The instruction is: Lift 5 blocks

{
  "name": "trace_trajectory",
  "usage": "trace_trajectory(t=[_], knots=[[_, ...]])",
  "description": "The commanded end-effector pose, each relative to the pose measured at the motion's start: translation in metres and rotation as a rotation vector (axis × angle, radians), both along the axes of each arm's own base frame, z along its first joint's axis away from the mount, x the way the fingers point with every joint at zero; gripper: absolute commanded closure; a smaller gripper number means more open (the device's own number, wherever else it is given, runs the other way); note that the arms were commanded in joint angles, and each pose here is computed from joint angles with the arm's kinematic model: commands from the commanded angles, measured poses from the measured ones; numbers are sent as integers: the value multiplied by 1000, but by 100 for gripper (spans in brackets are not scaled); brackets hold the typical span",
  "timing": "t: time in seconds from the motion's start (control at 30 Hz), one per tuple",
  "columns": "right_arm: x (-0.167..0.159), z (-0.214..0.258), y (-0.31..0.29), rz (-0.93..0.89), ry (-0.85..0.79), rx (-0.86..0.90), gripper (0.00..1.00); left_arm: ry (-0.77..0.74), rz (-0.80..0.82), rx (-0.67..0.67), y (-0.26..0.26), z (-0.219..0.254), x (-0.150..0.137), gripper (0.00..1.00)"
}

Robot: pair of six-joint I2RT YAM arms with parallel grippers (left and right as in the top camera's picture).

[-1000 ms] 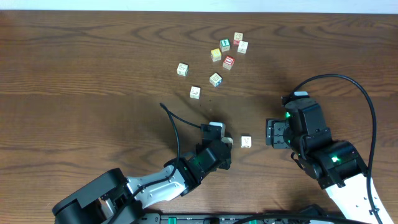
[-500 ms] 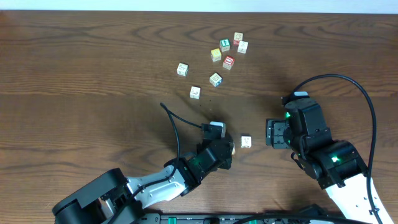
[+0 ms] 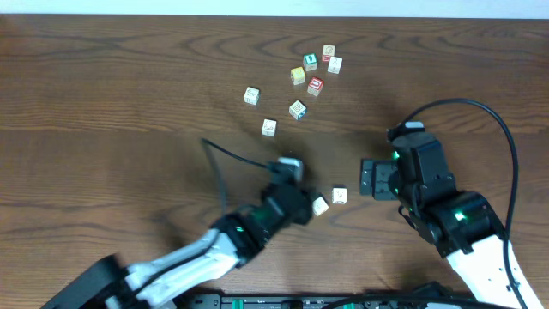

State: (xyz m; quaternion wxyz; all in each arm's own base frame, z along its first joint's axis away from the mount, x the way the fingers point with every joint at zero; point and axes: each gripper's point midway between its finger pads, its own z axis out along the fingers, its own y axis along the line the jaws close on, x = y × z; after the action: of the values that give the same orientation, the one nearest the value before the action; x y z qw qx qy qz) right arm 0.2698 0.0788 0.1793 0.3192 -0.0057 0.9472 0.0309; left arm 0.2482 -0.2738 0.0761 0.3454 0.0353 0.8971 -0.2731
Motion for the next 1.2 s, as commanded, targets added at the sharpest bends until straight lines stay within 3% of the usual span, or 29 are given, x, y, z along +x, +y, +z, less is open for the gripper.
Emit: trace_trajectory(t=[0.0, 0.3, 0.73, 0.93, 1.17], knots=[[17, -8, 8, 29, 13, -6, 2, -63, 63, 19, 33, 25, 21, 48], [86, -59, 45, 62, 82, 18, 1, -22, 203, 153, 124, 47, 40, 39], [203, -87, 100, 40, 204, 71, 1, 76, 199, 178, 139, 36, 21, 38], [233, -116, 104, -72, 246, 122, 1, 123, 196, 209, 144, 27, 12, 38], [245, -148, 107, -147, 295, 186, 2, 165, 175, 216, 144, 21, 3, 38]])
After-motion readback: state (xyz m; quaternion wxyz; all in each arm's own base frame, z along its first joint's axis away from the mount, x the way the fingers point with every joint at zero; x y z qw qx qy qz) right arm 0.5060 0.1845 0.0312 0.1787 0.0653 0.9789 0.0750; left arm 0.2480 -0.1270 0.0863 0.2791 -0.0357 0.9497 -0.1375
